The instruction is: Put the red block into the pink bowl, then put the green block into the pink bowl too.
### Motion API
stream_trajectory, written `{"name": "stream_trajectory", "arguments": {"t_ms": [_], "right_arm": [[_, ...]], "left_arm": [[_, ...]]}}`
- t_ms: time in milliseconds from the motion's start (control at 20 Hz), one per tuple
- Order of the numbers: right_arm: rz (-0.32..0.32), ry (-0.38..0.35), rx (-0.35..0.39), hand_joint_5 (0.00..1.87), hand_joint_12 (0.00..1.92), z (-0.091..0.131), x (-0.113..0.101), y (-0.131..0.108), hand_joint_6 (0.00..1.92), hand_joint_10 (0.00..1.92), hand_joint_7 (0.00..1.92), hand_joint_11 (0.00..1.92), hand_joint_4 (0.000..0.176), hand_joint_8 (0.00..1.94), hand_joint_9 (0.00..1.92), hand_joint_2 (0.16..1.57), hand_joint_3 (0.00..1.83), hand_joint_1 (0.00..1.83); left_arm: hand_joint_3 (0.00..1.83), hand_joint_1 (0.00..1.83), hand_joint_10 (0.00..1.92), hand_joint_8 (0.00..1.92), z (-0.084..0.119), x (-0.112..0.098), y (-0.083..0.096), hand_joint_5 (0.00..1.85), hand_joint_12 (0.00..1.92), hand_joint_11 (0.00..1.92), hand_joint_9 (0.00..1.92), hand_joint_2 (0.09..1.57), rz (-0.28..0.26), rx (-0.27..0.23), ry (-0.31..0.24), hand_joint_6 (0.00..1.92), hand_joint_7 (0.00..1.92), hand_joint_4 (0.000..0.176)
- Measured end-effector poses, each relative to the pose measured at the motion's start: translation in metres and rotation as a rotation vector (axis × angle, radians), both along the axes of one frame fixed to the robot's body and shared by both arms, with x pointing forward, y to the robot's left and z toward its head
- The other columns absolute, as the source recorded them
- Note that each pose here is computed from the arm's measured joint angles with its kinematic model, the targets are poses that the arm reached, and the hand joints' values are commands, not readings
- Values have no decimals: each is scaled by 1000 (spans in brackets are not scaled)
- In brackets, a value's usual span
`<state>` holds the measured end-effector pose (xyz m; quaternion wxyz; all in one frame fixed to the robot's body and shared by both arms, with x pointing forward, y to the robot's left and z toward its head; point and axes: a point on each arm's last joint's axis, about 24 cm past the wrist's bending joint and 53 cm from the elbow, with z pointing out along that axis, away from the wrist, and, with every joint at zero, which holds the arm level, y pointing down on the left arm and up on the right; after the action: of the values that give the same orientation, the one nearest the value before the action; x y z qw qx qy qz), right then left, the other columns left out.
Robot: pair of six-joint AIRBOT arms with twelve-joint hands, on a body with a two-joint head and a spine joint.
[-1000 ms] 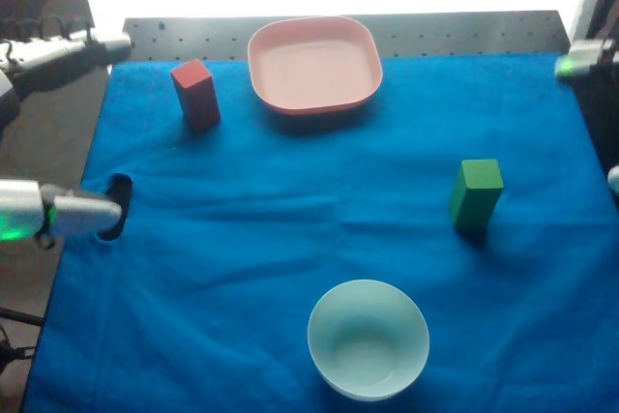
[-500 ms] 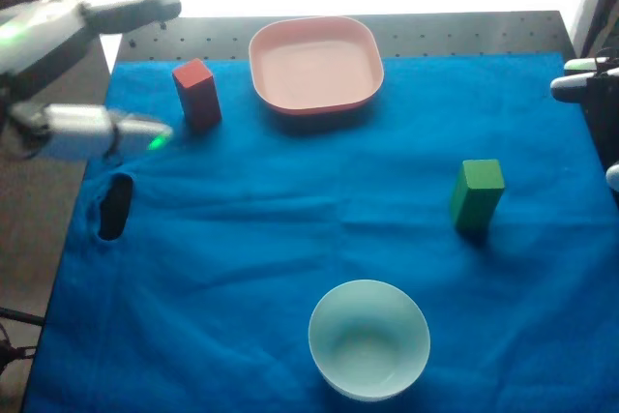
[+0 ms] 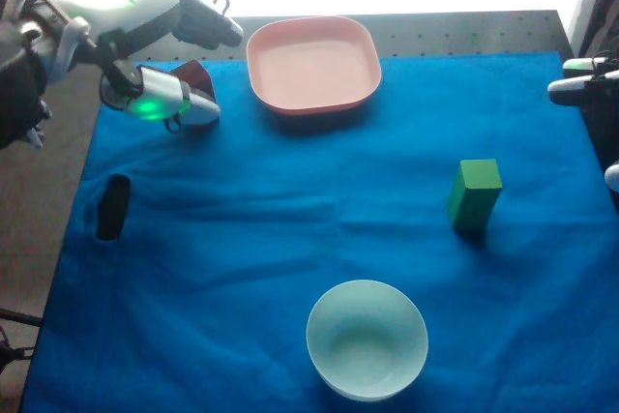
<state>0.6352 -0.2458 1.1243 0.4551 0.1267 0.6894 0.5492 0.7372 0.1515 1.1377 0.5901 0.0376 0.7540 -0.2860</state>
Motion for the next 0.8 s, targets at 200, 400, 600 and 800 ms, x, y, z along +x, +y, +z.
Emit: {"name": "stream_trajectory", "arguments": {"t_ms": [200,400,600,800], "right_arm": [[1,1,0,606,537,-1,0,1,0,0,412,329,101,0,475,1150,0,713],[1,1,0,610,500,-1,0,1,4,0,411,304,88,1,450,1154,2,708],[3,2,0,602,494,-1,-1,1,0,0,413,304,108,1,451,1160,3,700],[3,2,1,614,502,-1,-1,1,3,10,430,344,101,4,486,1167,3,699]], "left_arm": [[2,1051,108,17,-2,3,0,877,1357,411,928,1070,7,39,0,6,975,0],[11,1211,454,1271,-4,6,5,899,1459,450,889,1151,16,72,1,945,904,0],[0,1248,1161,1342,-5,6,3,1028,1618,571,705,1133,7,113,-2,684,889,0],[1,1246,1048,1284,-6,6,3,1020,1505,609,750,1125,10,107,5,699,925,0]]}}
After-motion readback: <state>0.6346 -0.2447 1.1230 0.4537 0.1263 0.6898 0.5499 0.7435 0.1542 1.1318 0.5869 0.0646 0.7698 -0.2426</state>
